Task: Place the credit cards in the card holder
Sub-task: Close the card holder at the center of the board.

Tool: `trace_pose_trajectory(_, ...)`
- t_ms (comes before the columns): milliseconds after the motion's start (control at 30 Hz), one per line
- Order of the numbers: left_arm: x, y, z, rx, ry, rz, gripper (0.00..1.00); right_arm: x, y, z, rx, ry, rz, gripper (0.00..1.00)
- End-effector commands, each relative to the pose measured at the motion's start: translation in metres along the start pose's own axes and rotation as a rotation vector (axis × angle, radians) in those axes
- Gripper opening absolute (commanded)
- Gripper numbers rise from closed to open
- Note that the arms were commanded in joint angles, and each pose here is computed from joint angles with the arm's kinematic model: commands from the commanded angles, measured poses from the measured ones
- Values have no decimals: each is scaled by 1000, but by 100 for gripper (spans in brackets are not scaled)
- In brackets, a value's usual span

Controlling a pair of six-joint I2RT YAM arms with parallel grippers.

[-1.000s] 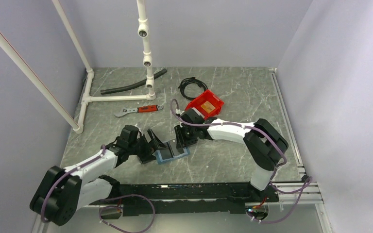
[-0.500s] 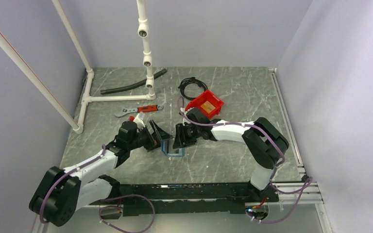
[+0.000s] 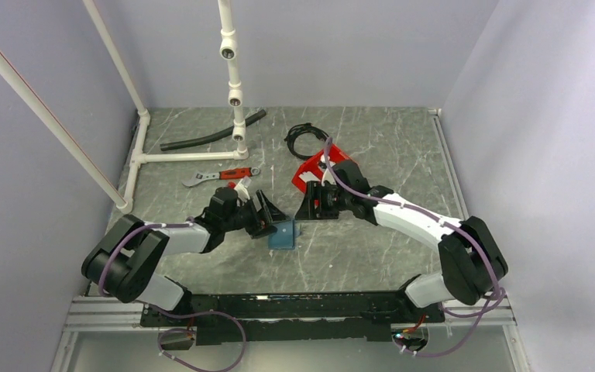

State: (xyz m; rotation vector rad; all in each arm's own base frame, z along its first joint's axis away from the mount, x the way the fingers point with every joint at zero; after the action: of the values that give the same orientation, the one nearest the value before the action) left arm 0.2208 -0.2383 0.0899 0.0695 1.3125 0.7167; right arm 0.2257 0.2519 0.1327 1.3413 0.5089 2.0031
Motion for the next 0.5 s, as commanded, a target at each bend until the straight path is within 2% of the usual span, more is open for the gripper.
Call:
trace_pose_trajectory(0, -11, -4, 5, -3, -34, -8, 77, -20, -3, -9, 14, -14, -89, 58)
trace_pose_trajectory(100, 2, -2, 2, 20, -11, 100, 57, -21, -12, -9, 36, -13, -75, 42)
trace_pose_trajectory(167, 12, 0, 0, 36, 3, 183, 46, -23, -19, -10, 50, -18, -73, 36)
trace_pose_trajectory(267, 26, 1, -4, 72, 7, 286, 31, -24, -25, -7, 53, -12, -73, 36)
trace_pose_trajectory(333, 33, 0, -9, 99, 18, 306, 27, -22, -28, -6, 62, -3, -68, 37)
trace_pose_trajectory(467, 38, -9, -15, 138, 30, 295, 19, -20, -27, -7, 63, 7, -72, 46)
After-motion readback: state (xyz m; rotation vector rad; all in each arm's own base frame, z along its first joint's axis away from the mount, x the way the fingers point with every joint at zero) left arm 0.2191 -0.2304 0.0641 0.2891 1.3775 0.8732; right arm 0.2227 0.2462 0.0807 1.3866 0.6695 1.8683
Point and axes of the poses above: each gripper's point midway between its finger pads, its own y axis back along the fingers, its own x axis along the line the jaws close on, z = x × y, the point moved 4 cm from there along y, back along the fingers, and after that the axes turned 4 degrees about -y, right-handed, at the moved point
